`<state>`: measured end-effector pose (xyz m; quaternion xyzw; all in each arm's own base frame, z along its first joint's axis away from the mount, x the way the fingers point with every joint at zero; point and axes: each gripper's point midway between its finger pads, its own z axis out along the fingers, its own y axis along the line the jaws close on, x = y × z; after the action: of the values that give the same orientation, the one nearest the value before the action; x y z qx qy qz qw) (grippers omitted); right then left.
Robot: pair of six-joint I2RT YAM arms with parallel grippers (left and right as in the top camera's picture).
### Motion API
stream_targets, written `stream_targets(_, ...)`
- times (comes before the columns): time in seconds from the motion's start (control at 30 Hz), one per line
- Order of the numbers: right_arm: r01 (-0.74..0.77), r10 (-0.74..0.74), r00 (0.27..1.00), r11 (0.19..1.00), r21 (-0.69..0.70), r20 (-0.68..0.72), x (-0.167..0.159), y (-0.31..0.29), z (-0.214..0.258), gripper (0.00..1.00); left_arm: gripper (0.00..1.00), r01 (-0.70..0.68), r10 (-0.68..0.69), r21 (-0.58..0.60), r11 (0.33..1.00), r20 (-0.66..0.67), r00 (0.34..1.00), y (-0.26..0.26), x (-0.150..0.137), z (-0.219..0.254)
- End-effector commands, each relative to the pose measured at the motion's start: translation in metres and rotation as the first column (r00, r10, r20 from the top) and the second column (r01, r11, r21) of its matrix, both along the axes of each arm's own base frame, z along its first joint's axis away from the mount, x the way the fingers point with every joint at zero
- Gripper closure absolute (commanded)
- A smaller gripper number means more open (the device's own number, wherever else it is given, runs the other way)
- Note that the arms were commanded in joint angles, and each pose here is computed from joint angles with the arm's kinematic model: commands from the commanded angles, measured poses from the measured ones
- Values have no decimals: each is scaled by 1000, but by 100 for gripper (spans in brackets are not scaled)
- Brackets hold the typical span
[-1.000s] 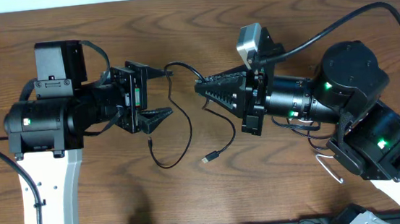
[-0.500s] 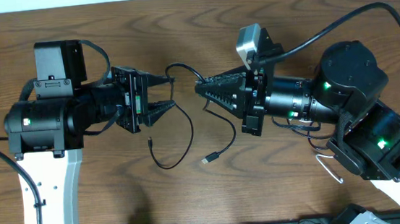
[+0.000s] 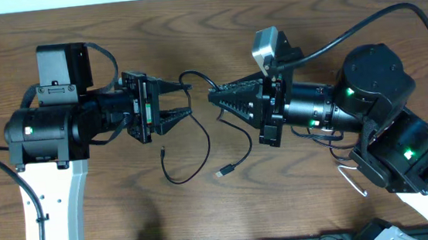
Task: Untangle cables
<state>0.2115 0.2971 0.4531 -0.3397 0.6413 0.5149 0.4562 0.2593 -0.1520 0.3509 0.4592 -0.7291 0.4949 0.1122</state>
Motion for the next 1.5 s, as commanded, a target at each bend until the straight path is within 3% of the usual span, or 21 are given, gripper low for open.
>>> stream_targets(0.0, -5, 5, 1000, 1000, 16, 4, -4, -3, 7, 99, 59, 22, -22, -36, 999, 5, 1000, -4, -4, 8)
stream_targets(0.33, -9, 8, 1000, 1000, 16, 3, -5, -3, 7, 99, 59, 21, -21, -37, 999, 4, 1000, -4, -4, 8)
stream_targets(0.47, -9, 9, 1000, 1000, 16, 3, -5, -3, 7, 99, 69, 21, -21, -37, 999, 3, 1000, -4, -4, 8)
stream_targets(0.53, -9, 9, 1000, 1000, 16, 2, -5, -3, 7, 99, 70, 21, -21, -37, 999, 3, 1000, -4, -4, 8)
stream_targets(0.73, -9, 9, 1000, 1000, 11, -4, -5, -3, 6, 99, 61, 15, -15, -41, 999, -8, 1000, -4, -4, 8)
stream_targets(1.2, -35, 35, 999, 999, 0, -22, -10, -2, 1, 99, 61, 42, -44, -91, 995, -18, 999, -9, -9, 15)
stream_targets(1.33, -35, 35, 999, 999, 0, -22, -10, -2, 1, 99, 48, 54, -57, -108, 993, -18, 998, -11, -11, 18)
stream_targets(1.47, -35, 35, 999, 999, 0, -22, -10, -2, 1, 99, 50, 54, -57, -108, 993, -18, 998, -11, -11, 18)
